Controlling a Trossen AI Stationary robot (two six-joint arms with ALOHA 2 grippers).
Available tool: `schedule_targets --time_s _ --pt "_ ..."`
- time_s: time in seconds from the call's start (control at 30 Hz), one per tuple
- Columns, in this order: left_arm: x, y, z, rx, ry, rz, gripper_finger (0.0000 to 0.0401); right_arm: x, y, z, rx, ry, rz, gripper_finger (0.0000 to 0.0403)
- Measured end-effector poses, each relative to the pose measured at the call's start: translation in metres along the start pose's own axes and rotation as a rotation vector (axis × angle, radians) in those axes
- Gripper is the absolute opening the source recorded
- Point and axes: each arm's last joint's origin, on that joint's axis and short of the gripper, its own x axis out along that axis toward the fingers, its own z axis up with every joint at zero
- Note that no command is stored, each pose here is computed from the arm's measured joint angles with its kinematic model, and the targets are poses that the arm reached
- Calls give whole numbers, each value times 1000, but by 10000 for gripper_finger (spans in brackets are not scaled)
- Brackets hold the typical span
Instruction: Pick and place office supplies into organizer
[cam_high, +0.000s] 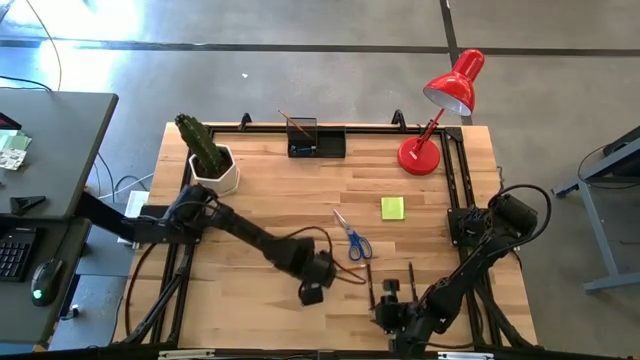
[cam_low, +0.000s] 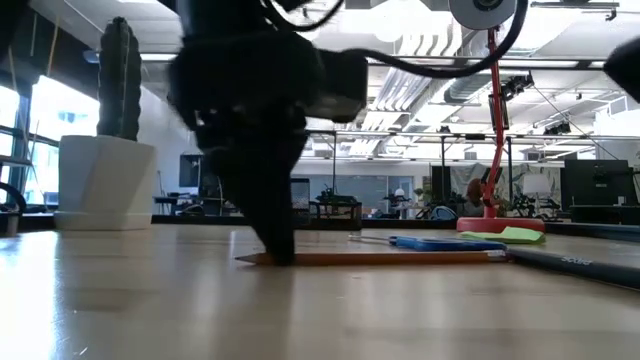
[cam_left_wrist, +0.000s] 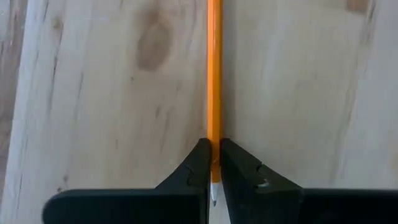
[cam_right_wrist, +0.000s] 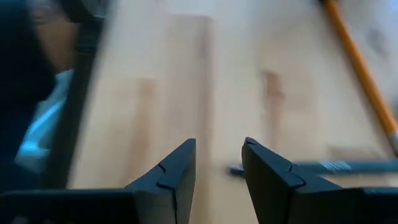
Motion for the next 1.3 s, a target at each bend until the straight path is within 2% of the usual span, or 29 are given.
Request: schedule_targets --time_s 0.1,0.17,0.37,0.57,0.77,0.87,0.97,1.03,1.17,1.3 --pt "2 3 9 -32 -26 -100 18 -2 -8 -5 96 27 -89 124" --pt "3 -2 19 -43 -104 -195 28 -4 -12 -7 134 47 -123 124" --pt "0 -15 30 -21 -181 -417 44 -1 -13 -2 136 2 -130 124" --pt "0 -14 29 6 -165 -415 31 12 -34 -4 146 50 -179 124" --pt "-11 -9 20 79 -80 -364 17 13 -50 10 -47 161 -162 124" --pt "-23 -2 14 120 -47 -241 13 12 -62 25 -110 217 -131 124" --pt "-44 1 11 158 -113 -76 9 16 -79 32 -151 333 -100 124" --pt "-60 -1 11 184 -200 -4 6 18 -89 39 -147 380 -79 124" --pt "-71 -7 -7 242 -289 -22 1 20 -101 44 -150 437 -45 124" --pt "-68 -3 -36 225 -378 -99 2 21 -103 45 -155 446 -29 124"
